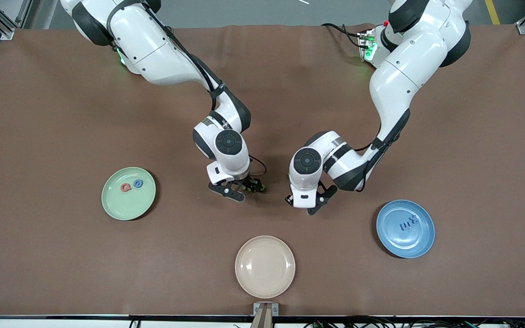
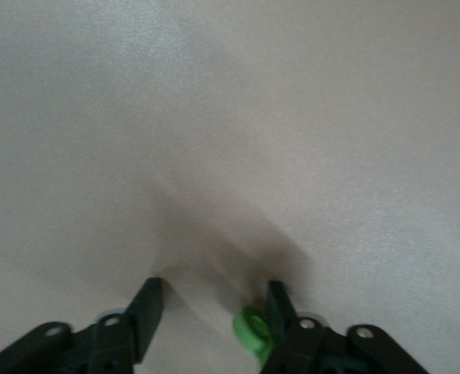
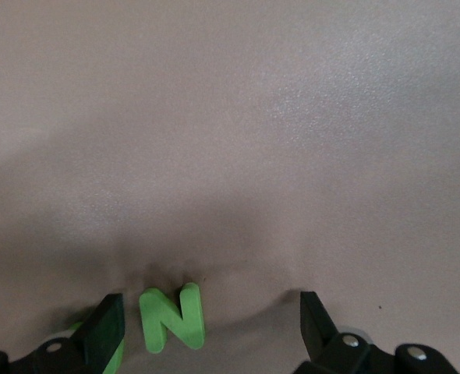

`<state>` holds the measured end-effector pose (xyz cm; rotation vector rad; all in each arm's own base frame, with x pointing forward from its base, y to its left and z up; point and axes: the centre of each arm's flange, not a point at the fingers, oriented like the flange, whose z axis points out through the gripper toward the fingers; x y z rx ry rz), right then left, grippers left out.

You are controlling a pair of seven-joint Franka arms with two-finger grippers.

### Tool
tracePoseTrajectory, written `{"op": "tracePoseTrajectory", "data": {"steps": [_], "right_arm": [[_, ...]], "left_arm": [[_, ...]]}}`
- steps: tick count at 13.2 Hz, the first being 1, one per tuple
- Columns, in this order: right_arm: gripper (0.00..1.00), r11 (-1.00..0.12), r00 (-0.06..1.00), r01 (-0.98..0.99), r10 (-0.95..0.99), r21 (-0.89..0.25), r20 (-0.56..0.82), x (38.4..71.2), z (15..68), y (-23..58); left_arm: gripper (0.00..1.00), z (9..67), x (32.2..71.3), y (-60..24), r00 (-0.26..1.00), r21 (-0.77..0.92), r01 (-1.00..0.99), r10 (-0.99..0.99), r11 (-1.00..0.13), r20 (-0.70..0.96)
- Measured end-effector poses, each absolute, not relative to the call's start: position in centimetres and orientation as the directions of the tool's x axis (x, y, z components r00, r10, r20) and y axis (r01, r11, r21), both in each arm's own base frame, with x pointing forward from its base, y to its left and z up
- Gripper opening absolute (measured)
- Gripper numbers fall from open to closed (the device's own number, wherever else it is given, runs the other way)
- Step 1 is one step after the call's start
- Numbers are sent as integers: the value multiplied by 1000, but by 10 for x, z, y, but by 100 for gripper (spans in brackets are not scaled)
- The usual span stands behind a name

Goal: Sort upper and lower case letters into plates

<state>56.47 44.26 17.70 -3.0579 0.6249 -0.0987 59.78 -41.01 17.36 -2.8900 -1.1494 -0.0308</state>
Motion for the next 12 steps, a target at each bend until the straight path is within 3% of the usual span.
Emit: {"op": "tracePoseTrajectory", "data": {"steps": [2,3,4,5,8,9,10,12], "right_arm": [[95,-923,920,-384,-386,-35,65,564,176,444],[86,-925,922,-378,-380,-39,72,564,176,445],[86,-927,923,-374,-376,-40,76,564,176,445],[79,-927,924,-373,-375,-40,77,564,175,445],[40,-926,923,-374,-377,-45,83,567,180,446],[33,-926,922,-375,-377,-46,85,568,183,446],[33,-925,921,-377,-379,-44,87,570,182,444],[33,-929,924,-370,-371,-28,88,578,181,431]], "left_arm": [[52,174,598,-412,727,-16,686,685,-727,30],[51,175,597,-413,729,-14,684,684,-729,30],[48,175,595,-416,732,-11,681,681,-732,29],[48,175,593,-420,736,-10,677,677,-736,29],[19,177,591,-427,742,0,670,670,-742,30],[18,177,591,-427,742,1,670,670,-742,30],[10,178,591,-427,742,3,670,670,-742,30],[11,179,594,-424,744,6,668,667,-745,31]]}}
